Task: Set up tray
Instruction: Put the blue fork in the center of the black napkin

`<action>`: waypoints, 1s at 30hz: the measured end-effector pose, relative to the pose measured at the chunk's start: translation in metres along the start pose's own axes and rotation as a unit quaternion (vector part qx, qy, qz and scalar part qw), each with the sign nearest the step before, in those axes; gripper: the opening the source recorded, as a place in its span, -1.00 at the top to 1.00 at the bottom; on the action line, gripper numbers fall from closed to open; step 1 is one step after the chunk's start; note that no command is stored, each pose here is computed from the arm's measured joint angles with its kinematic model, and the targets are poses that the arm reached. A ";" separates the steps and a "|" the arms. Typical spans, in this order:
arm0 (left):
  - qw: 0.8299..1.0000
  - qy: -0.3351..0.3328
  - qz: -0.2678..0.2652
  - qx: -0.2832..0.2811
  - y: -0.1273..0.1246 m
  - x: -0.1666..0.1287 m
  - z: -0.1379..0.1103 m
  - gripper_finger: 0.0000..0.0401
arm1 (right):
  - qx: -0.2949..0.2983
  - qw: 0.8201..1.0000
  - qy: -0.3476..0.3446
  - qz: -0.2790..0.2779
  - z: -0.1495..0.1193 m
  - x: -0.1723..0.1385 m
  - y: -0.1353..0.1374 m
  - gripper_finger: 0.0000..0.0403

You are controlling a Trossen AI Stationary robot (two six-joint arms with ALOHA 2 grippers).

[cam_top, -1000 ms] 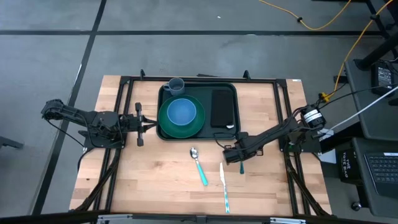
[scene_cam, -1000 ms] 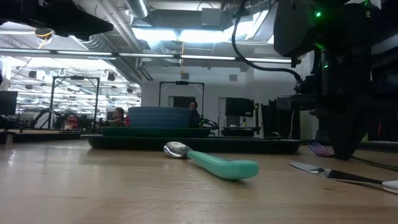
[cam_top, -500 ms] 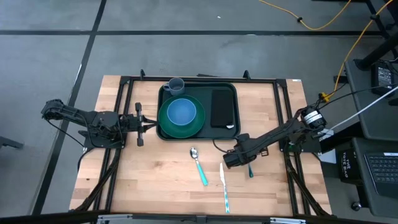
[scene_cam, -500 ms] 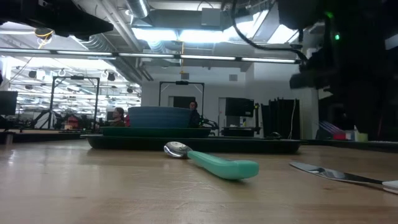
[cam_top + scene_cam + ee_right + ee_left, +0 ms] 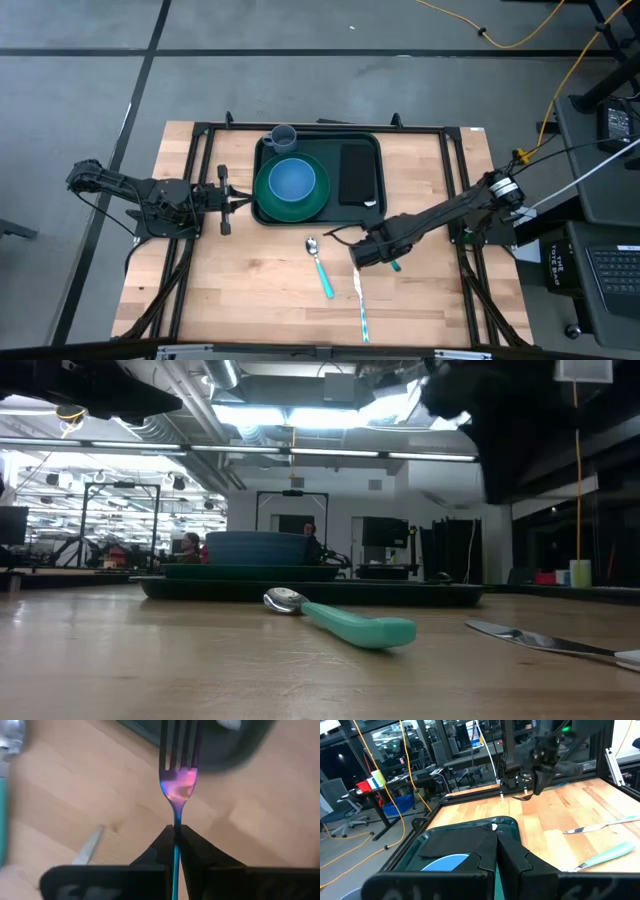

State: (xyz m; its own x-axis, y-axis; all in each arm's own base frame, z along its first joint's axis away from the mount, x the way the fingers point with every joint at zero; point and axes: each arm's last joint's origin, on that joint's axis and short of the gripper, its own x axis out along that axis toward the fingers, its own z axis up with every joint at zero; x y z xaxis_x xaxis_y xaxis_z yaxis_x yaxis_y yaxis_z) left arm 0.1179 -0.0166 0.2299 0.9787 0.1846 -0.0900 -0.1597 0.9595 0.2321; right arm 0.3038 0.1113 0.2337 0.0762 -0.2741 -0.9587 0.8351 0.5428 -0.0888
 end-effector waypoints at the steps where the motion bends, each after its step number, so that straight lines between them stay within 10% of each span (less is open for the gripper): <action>1: 1.000 0.000 0.000 0.000 0.000 0.000 0.000 0.98 | -0.017 1.000 -0.006 0.008 0.004 -0.005 0.002 0.89; 16: 1.000 0.000 0.000 -0.012 0.000 0.000 0.000 0.98 | -0.158 0.976 -0.141 0.055 0.063 -0.054 -0.020 0.90; 30: 1.000 0.005 -0.001 -0.010 0.000 0.000 -0.001 0.98 | -0.203 0.953 -0.216 0.058 0.065 -0.038 -0.021 0.92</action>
State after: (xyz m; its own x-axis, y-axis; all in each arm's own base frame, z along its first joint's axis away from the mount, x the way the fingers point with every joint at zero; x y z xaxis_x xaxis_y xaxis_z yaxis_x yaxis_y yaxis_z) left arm 0.1178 -0.0166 0.2289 0.9776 0.1848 -0.1007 -0.1603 0.9640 0.2123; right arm 0.3192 0.0585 0.2896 0.4451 -0.4478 -0.7755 0.5342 0.8278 -0.1714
